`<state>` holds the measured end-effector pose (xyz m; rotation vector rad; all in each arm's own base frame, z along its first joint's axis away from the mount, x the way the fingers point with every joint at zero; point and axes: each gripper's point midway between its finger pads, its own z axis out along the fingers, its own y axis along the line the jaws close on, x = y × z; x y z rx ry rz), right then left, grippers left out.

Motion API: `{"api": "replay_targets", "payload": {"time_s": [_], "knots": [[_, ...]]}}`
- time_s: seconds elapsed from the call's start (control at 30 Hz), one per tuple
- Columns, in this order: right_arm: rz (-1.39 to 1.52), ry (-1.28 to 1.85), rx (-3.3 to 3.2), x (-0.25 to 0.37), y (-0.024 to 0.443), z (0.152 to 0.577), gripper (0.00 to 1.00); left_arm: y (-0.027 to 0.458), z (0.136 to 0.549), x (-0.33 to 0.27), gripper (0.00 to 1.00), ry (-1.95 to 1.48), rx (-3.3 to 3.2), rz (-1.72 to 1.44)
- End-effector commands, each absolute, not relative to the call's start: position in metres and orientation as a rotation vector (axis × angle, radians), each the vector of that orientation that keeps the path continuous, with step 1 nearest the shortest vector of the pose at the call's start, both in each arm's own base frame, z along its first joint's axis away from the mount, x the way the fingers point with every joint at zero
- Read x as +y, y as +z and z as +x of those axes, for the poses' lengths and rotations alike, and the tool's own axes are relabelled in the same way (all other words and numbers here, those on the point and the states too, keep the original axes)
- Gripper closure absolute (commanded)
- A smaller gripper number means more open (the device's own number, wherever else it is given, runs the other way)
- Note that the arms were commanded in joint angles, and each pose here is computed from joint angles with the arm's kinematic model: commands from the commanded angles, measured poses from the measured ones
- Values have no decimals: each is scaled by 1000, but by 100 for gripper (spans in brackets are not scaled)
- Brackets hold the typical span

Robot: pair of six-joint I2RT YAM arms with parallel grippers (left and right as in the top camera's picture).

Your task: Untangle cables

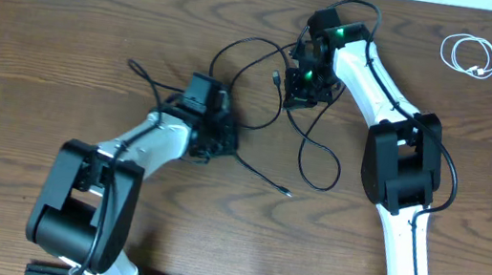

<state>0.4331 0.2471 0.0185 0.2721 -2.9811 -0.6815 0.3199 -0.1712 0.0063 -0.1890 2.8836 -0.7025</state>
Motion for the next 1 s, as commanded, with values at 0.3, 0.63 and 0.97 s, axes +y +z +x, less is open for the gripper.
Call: {"api": "replay_targets", "payload": {"time_s": [0.3,0.63,0.97], "knots": [[408,-762,-3048,240,64,442,44,2,299,-211,86,-745,2906,-77],[63,-370,-3274,185,91,465,15,11,297,-228,92,-866,2878,-3],[-89,-427,-3094,148,54,447,8,12,292,-237,92,-880,2875,42]]}}
